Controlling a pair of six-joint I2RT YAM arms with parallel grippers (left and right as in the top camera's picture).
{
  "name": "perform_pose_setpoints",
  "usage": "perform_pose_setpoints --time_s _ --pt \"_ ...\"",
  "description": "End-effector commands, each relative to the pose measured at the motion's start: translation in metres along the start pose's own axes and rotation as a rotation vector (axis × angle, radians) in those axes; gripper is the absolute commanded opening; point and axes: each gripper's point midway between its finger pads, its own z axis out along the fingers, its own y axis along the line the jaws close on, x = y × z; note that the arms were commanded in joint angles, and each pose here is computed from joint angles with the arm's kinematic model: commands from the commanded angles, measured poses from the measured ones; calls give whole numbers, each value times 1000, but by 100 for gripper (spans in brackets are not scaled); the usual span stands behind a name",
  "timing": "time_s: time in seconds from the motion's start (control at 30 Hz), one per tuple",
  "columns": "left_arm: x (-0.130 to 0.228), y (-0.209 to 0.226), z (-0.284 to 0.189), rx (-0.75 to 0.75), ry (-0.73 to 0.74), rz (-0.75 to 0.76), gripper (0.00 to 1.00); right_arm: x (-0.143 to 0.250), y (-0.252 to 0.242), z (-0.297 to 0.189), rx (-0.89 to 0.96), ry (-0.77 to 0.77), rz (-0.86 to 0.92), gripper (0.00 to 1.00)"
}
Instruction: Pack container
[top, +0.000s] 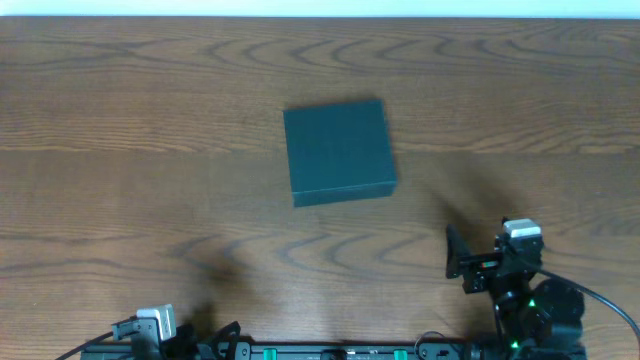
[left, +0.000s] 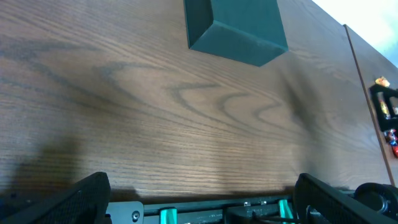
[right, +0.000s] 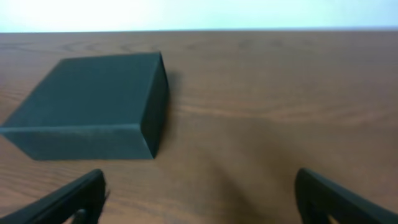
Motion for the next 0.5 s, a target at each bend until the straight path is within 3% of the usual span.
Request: perform_pose_setpoints --time_s 0.0,0.47 --pt "-1 1 -1 -5 -5 6 95 8 -8 4 41 12 41 99" --pt "-1 1 -1 -5 -6 6 95 37 -10 8 46 108 61 99"
